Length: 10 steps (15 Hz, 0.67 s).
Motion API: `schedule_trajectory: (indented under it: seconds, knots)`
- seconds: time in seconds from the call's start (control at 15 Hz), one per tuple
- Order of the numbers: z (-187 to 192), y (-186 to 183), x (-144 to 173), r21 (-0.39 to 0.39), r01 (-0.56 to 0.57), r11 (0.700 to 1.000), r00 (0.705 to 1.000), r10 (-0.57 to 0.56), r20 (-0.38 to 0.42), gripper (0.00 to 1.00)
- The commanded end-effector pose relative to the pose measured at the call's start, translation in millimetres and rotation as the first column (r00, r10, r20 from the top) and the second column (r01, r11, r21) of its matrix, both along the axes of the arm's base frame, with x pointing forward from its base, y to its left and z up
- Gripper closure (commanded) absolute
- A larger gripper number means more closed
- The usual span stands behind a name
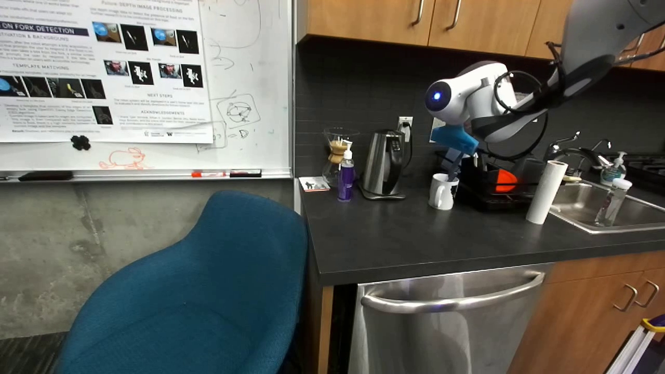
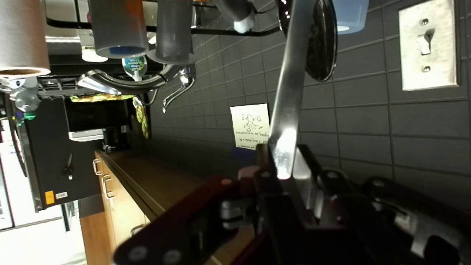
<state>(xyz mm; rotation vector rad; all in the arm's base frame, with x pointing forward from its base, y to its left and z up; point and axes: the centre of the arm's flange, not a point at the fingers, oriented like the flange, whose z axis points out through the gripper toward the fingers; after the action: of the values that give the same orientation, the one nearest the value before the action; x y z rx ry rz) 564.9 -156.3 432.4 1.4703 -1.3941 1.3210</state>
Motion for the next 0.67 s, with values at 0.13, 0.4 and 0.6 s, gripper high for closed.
schedule_trajectory:
  seconds: [0.13, 0.4, 0.6]
  knots:
    - [-16, 9, 12, -0.049, 0.002, 0.999, 0.999, -0.004, -0.033, 0.95]
    - [-29, 16, 14, -0.049, -0.01, 0.999, 0.998, 0.007, -0.062, 0.95]
    - [-37, 21, 15, -0.044, -0.021, 0.999, 0.997, 0.017, -0.079, 0.95]
